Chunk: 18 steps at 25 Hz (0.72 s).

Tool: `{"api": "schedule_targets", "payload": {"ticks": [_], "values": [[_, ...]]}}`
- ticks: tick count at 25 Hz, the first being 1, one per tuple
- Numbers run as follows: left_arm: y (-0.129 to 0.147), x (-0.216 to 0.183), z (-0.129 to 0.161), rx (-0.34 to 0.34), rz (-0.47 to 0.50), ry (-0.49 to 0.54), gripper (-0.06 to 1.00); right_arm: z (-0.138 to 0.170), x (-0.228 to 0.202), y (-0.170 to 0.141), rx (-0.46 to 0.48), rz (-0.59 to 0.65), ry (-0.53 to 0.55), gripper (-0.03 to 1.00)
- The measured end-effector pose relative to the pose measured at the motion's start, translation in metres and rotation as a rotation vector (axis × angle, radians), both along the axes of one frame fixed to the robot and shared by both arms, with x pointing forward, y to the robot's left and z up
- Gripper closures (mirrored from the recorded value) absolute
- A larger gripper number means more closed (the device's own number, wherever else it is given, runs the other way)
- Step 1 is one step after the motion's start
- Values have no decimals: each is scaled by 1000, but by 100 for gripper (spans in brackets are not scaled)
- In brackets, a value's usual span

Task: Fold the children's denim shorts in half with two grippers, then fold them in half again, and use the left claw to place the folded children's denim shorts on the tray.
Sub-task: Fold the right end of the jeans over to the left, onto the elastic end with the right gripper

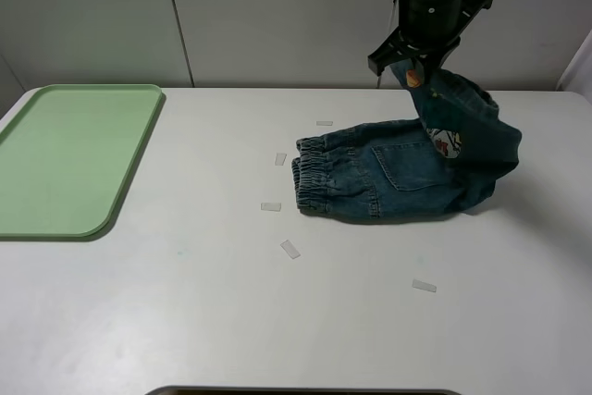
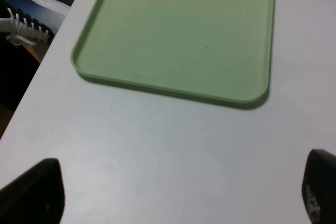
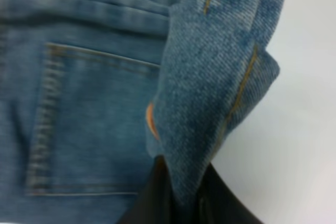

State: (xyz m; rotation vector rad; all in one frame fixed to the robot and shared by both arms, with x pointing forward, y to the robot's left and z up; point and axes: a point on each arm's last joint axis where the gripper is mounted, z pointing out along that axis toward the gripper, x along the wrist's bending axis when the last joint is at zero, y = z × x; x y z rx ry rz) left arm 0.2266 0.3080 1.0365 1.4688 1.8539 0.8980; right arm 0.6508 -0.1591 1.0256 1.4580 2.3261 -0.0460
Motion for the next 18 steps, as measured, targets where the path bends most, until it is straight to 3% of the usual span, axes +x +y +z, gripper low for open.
{"api": "schedule_targets", "payload": {"ticks": [2,8,18], "values": [[0,0,0,0,0,0,6,-1,-9,25,33,6,-3,96],[0,0,0,0,0,0,6,-3,-20,48,68,22,9,96],[0,0,0,0,0,0,6,-40,-41,102,57,98,88,96]]}}
